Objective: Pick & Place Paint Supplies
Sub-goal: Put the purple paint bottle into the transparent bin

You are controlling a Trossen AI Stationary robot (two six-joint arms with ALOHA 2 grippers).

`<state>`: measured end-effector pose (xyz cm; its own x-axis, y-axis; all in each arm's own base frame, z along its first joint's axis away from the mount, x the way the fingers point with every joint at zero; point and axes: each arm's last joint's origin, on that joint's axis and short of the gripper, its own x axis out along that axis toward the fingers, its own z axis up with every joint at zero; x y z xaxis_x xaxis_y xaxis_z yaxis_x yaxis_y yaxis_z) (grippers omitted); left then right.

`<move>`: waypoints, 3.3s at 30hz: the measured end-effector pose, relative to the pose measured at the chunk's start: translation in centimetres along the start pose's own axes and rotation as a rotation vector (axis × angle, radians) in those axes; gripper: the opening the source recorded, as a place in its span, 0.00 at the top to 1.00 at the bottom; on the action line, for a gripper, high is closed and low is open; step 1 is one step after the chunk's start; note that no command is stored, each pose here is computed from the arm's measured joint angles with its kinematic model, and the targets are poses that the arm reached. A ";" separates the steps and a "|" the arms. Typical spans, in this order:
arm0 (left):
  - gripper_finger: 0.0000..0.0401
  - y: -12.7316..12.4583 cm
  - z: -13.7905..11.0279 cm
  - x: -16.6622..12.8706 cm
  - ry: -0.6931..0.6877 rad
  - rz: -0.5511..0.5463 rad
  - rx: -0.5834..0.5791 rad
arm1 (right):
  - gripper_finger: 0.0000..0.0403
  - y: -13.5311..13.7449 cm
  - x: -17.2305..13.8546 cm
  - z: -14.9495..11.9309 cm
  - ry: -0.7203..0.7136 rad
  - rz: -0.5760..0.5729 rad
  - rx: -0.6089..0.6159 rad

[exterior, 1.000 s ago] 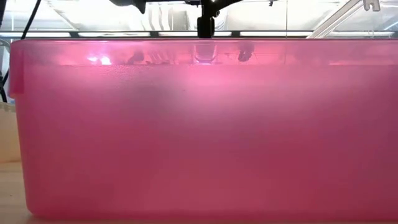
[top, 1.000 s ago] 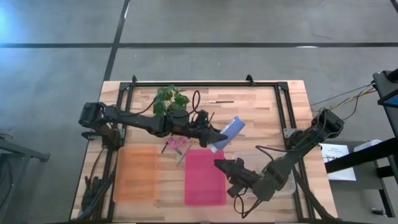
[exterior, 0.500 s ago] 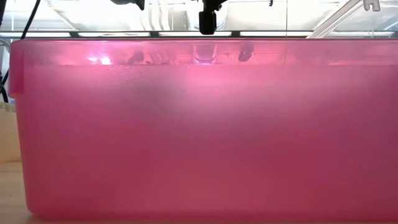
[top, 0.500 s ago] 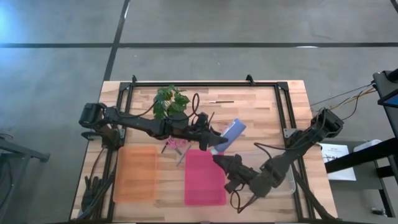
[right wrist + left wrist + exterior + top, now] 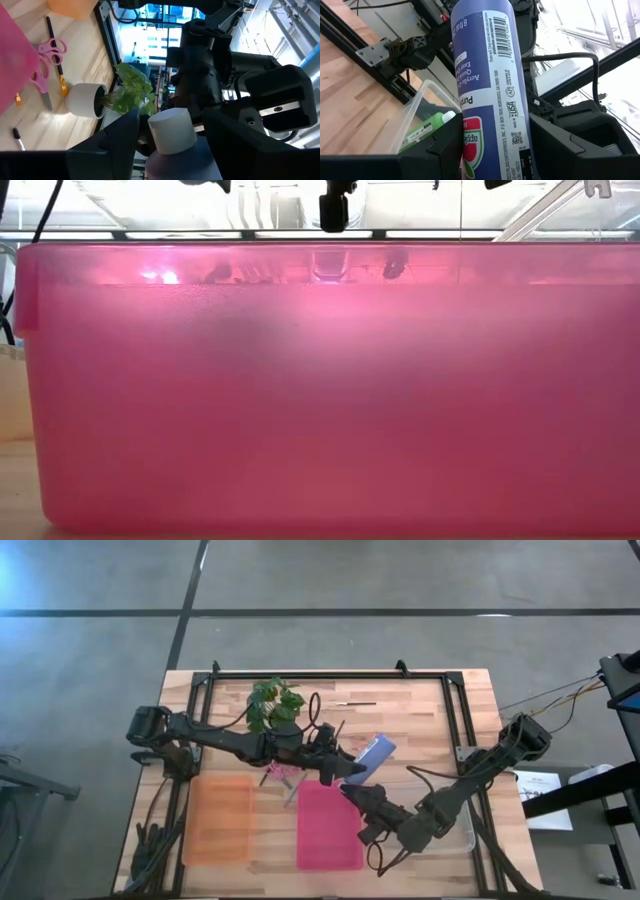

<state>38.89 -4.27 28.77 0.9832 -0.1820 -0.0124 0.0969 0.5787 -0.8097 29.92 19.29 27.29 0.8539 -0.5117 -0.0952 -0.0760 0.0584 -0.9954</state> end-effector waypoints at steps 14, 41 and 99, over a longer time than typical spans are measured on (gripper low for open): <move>0.49 -0.1 -0.3 0.0 0.001 0.004 0.004 | 0.46 -0.1 1.0 -0.5 0.023 0.001 -0.019; 0.49 -0.4 -0.7 0.1 0.009 -0.002 0.011 | 0.48 0.2 1.0 -0.6 0.037 0.011 -0.136; 0.02 -0.6 1.1 -0.2 -0.097 0.030 0.287 | 0.72 0.1 1.0 -0.7 0.050 0.004 -0.134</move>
<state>38.75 -3.72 29.92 0.9952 -0.0920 0.0336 0.0933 0.7866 -0.6104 30.44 18.20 27.13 0.8269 -0.5539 -0.0966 -0.1508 -0.0530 -0.9871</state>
